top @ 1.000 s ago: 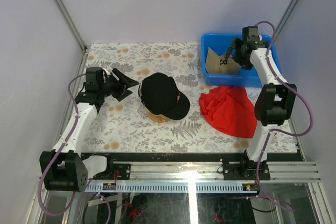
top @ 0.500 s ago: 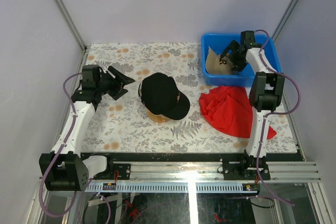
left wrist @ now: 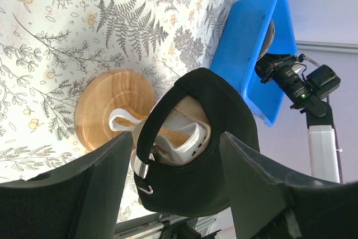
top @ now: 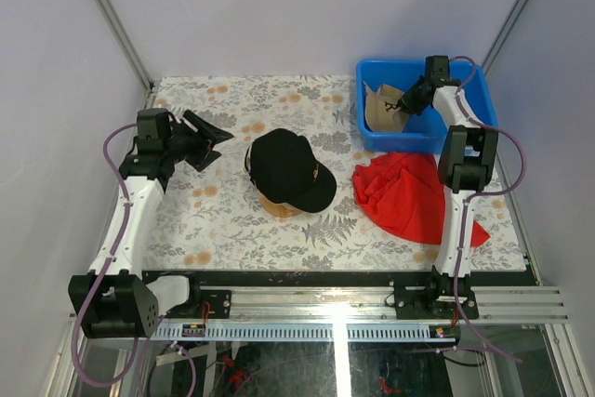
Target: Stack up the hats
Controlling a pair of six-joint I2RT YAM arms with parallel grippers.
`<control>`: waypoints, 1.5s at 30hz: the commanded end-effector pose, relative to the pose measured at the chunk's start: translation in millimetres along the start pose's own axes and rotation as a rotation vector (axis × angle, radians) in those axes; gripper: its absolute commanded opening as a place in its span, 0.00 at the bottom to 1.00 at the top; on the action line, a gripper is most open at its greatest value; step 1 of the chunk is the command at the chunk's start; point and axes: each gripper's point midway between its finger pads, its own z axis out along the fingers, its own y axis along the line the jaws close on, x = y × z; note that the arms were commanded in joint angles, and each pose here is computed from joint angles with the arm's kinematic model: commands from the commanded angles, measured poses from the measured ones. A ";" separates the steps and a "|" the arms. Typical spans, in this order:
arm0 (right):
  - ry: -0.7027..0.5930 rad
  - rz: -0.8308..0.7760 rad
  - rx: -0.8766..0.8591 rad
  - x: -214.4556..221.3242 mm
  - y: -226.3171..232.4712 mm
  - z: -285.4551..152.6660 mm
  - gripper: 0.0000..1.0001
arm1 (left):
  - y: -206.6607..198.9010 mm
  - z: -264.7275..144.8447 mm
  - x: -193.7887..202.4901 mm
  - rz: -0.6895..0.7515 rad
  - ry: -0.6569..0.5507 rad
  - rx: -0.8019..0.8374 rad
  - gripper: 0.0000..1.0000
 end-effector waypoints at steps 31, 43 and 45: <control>-0.227 -0.678 -0.789 78.9 111.0 -376.4 0.00 | -245.3 -41.7 80.4 0.236 0.406 0.548 0.63; -0.022 -0.786 -0.990 171.8 126.6 -438.4 0.00 | -281.1 -49.1 125.7 0.219 0.454 0.649 0.64; 0.011 -0.812 -1.013 186.0 126.8 -445.6 0.00 | -285.1 -50.1 132.0 0.223 0.467 0.661 0.64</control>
